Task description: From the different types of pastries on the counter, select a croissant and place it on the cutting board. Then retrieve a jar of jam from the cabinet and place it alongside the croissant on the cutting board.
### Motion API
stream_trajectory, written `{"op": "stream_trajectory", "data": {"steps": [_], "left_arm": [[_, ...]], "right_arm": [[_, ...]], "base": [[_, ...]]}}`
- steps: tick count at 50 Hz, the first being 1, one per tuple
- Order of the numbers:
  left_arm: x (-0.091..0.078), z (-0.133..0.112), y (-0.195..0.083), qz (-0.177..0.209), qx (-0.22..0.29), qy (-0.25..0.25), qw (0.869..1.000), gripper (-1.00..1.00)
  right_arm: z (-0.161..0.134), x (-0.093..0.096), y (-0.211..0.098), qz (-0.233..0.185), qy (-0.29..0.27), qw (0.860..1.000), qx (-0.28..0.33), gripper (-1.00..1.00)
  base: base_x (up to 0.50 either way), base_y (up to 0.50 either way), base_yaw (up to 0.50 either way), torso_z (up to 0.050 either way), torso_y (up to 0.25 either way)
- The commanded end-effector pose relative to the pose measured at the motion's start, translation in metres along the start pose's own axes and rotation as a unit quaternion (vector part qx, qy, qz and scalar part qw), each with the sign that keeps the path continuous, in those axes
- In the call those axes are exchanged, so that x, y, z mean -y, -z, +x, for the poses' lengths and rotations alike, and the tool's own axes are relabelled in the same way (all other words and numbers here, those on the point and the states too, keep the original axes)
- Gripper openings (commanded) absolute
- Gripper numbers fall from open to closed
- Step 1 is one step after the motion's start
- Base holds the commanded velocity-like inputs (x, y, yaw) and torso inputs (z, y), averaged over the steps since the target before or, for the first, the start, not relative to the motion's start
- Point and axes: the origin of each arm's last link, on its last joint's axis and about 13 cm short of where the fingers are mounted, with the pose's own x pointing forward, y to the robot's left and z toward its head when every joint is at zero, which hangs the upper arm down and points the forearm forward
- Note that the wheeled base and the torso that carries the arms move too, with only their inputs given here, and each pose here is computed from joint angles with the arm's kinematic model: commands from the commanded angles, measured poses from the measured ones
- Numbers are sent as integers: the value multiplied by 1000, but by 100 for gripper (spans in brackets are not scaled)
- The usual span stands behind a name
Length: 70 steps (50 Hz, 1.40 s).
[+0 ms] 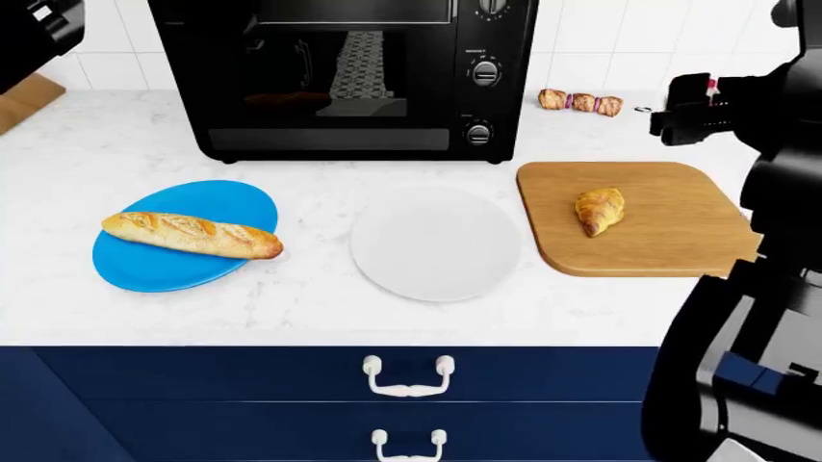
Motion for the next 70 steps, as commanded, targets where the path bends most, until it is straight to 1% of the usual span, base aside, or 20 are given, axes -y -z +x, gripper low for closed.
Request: {"op": "stream_trajectory", "data": {"steps": [1,10,22,30,40,50,58,66,67,70], "left_arm": [[-1,0,1,1,0,0,1000,100],[-1,0,1,2,-1,0,1000,100],[1,0,1,2,-4,-2,1000,100],[1,0,1,4,-6,-3,1000,100],[2,0,0,12,-10,-2,1000,100],[0,1,1,16,-13,-1,1000,100],[0,1,1,15,-13,-2,1000,100],[2,0,-1,11,-11,0,1000,100],[2,0,-1,11,-11,0,1000,100],[2,0,-1,10,-10,0,1000,100]], "right_arm": [[10,-3,20,-15,-6,1000,-22,-100],[18,-2,30,-14,7,999,-30,-100],[22,8,35,-15,41,999,-31,-100],[23,11,38,-21,51,998,-37,-100],[26,11,45,-23,56,997,-49,-100],[27,10,46,-23,51,997,-51,-100],[27,9,47,-24,49,997,-51,-100],[27,9,47,-24,46,997,-53,-100],[27,9,47,-23,45,997,-53,100],[26,9,48,-23,43,997,-56,100]], "base": [[0,0,0,0,0],[0,0,0,0,1],[0,0,0,0,2],[0,0,0,0,1],[0,0,0,1,1],[0,0,0,0,-90],[0,0,0,0,-115],[0,0,0,0,-5],[0,0,0,0,0],[0,0,0,0,0]]}}
